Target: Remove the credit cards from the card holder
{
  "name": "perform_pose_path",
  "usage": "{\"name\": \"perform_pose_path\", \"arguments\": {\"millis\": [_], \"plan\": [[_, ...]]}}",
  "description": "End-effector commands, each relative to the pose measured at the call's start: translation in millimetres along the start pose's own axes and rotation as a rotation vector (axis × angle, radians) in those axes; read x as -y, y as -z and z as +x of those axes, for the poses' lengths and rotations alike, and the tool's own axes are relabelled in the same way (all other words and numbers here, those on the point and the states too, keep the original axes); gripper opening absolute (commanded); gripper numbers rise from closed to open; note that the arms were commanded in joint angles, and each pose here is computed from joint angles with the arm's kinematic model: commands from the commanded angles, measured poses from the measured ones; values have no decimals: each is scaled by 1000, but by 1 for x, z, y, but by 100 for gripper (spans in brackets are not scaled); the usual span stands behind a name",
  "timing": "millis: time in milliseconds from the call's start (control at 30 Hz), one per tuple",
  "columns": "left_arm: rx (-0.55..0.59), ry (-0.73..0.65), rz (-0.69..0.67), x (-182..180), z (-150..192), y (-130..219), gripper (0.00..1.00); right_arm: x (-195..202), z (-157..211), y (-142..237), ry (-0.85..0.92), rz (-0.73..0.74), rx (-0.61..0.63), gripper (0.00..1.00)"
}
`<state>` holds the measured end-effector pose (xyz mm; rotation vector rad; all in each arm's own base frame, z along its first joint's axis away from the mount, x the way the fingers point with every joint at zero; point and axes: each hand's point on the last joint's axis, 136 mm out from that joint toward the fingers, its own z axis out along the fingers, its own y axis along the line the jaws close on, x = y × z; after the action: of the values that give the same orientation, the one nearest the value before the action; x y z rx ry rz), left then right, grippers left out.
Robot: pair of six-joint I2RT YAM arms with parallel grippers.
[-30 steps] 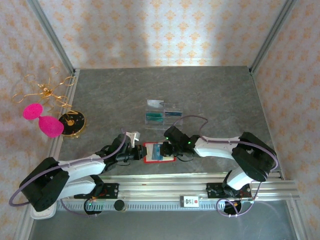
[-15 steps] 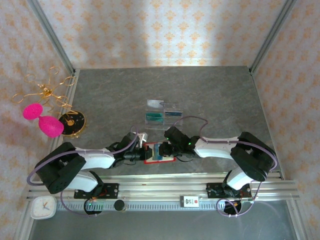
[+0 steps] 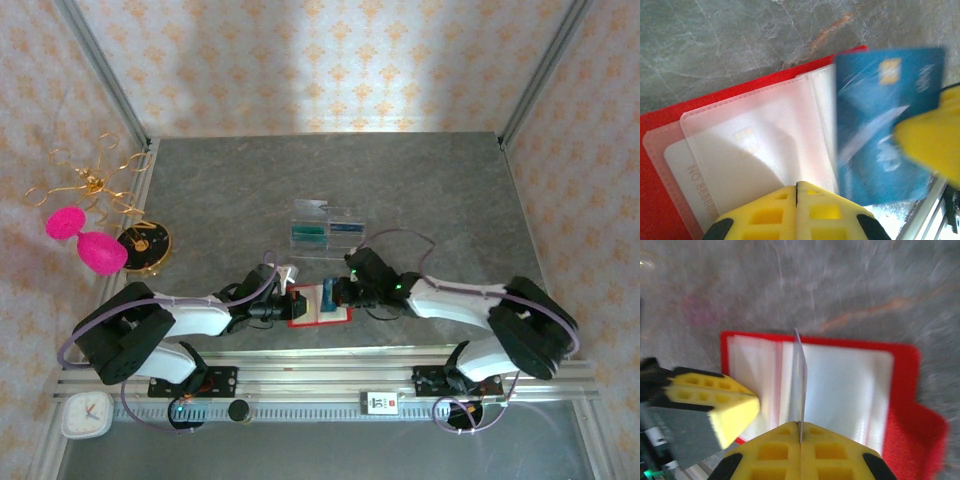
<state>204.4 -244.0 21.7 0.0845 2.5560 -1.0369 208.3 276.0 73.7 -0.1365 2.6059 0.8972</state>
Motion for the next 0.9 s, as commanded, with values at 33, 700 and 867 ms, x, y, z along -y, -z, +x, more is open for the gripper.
{"name": "perform_pose_path", "arguments": {"millis": [33,700,867], "plan": [[28,-8,3,6,-14,6,6,-15,-36,40,218,52,131,0],[416,-15,-82,27,-99,115,99,-44,-114,79,998,143,25,0],[453,-24,-129,18,-103,123,99,-33,-118,66,1024,186,-87,0]]}}
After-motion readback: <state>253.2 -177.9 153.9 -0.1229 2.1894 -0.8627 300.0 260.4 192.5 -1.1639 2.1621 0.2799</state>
